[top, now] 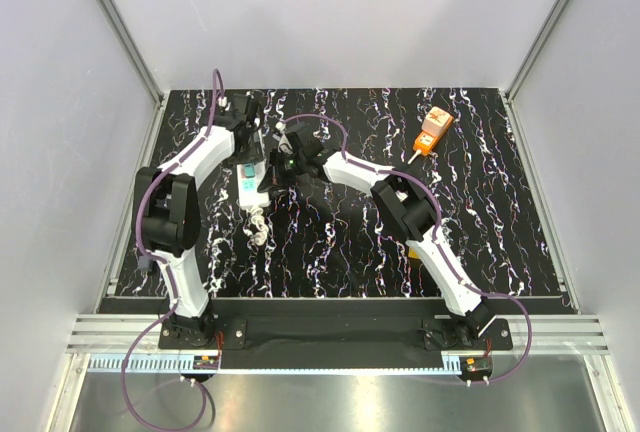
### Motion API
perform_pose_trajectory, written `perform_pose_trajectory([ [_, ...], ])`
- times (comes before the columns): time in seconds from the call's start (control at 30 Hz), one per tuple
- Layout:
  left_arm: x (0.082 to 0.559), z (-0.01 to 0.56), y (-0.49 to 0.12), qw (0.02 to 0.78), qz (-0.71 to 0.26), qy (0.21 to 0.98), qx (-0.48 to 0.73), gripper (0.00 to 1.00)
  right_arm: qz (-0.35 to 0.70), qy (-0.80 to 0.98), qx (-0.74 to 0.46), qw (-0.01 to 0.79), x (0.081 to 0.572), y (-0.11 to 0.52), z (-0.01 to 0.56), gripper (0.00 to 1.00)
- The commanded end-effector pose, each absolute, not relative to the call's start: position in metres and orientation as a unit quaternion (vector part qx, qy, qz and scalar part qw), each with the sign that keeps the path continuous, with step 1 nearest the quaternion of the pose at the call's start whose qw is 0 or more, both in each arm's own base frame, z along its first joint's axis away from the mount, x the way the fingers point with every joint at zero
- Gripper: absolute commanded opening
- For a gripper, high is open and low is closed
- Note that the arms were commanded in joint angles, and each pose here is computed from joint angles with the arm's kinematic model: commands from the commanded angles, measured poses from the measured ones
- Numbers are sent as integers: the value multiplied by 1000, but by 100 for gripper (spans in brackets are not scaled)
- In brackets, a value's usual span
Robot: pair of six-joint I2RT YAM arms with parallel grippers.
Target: Pull the plug off the socket
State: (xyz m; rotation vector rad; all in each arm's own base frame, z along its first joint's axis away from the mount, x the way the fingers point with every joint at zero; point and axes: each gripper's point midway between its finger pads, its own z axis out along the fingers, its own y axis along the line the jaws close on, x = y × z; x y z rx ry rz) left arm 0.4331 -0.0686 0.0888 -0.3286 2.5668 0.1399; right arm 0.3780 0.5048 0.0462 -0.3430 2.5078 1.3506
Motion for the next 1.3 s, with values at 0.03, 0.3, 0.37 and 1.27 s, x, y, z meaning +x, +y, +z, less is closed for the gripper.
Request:
perform_pose_trajectory([
  [0.03,443,86,-74,287,35,950,-121,57,387,910,-109,97,362,479,-11,0],
  [0.3,440,77,-78,282,22,951,-124,46,385,911,-107,99,364,478,-13,0],
  [0.37,438,77,-78,281,21,951,-124,44,383,912,-104,99,364,478,-13,0],
  [1.27,431,119,-84,322,-14,937,-138,0,366,921,-96,89,365,475,-21,0],
])
